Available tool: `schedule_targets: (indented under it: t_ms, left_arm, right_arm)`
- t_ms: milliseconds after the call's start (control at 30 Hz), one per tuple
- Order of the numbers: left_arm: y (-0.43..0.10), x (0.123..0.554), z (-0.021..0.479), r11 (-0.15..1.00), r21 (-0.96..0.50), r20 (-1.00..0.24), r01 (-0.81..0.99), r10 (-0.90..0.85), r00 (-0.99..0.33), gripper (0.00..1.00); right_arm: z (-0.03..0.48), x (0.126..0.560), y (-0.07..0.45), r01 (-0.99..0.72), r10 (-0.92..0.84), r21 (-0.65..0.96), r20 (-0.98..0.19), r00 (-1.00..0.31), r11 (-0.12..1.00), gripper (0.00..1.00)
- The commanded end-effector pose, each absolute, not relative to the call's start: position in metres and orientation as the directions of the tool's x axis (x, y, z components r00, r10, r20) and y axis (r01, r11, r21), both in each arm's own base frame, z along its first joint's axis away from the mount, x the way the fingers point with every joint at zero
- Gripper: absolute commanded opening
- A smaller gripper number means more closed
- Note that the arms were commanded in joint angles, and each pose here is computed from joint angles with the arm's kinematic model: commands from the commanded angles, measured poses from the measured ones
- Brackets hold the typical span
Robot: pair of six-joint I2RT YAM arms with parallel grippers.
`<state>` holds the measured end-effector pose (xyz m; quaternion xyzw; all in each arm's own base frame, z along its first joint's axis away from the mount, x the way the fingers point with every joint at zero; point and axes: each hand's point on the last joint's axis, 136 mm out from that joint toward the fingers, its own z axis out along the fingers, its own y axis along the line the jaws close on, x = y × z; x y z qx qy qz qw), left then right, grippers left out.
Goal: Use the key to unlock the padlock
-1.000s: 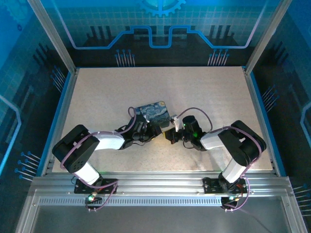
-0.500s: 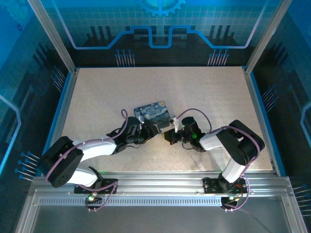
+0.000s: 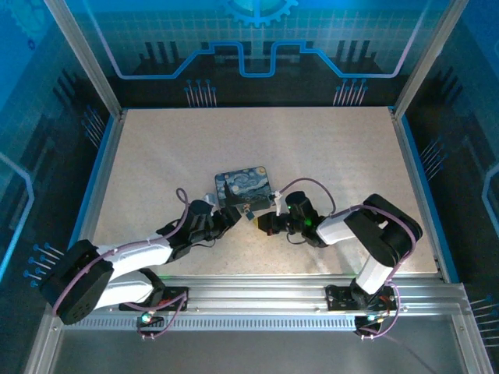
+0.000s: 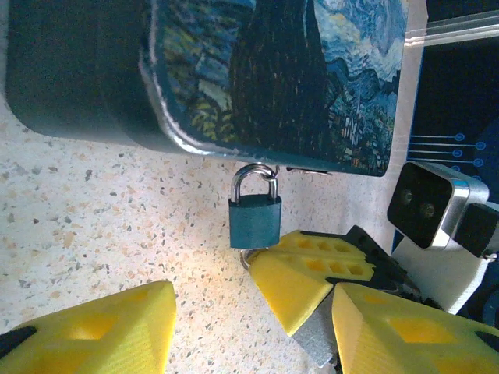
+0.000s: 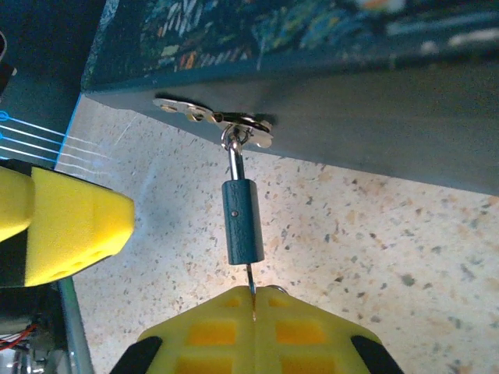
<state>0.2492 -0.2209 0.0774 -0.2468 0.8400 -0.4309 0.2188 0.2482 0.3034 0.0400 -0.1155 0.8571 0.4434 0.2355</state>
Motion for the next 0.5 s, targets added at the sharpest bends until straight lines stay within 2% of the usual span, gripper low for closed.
schedule_targets:
  t_ms: [0,200,467]
  left_arm:
    - [-0.224,0.252,0.079,0.455,-0.856,-0.12,-0.243,-0.634,-0.764,0.55]
    - [-0.231,0.257,0.077,0.426,-0.87,-0.094,-0.249,-0.637,-0.765,0.51]
    - [-0.233,0.258,0.069,0.423,-0.863,-0.071,-0.277,-0.644,-0.762,0.5]
  right_arm:
    - [0.038,0.242,0.309,-0.337,0.058,0.752,-0.444,-0.894,0.566,0.0]
    - [0.046,0.244,0.311,-0.289,0.114,0.773,-0.419,-0.901,0.565,0.0]
    - [0.05,0.246,0.312,-0.226,0.156,0.803,-0.365,-0.918,0.551,0.0]
